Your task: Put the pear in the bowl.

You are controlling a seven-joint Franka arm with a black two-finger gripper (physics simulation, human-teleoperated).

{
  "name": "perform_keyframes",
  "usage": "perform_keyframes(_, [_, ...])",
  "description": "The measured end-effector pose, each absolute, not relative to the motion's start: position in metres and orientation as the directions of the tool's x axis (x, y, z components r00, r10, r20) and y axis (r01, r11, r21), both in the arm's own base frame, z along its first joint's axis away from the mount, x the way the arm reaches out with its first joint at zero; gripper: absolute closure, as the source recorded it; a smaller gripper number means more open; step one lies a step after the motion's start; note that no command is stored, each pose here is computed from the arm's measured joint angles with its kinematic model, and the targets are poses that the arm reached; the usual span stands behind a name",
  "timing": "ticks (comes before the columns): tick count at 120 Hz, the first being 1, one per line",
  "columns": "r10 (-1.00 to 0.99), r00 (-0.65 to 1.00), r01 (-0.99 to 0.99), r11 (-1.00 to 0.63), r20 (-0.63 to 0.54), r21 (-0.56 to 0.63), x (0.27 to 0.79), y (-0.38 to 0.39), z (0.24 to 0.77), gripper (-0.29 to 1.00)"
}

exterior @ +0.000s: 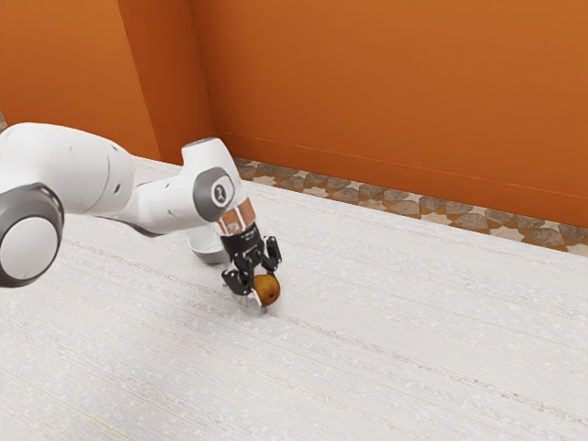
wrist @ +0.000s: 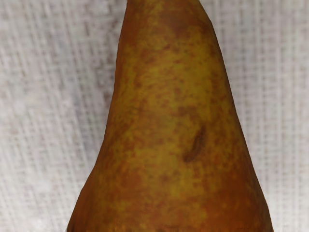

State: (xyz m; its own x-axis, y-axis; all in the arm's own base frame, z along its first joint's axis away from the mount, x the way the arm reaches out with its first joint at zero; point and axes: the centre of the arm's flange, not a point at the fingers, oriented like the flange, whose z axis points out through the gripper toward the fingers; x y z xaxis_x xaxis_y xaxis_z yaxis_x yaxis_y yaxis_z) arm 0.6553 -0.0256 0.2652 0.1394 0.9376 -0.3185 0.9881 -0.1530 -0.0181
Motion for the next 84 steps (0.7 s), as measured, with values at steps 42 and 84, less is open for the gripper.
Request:
perform_keyframes(42, [0.962, 0.126, 0.992, -0.115, -0.242, 0.059, 0.657, 0.019, 0.334, 0.52])
perform_keyframes(84, [0.976, 0.014, 0.995, 0.007, -0.219, 0.098, 0.674, 0.126, 0.358, 0.51])
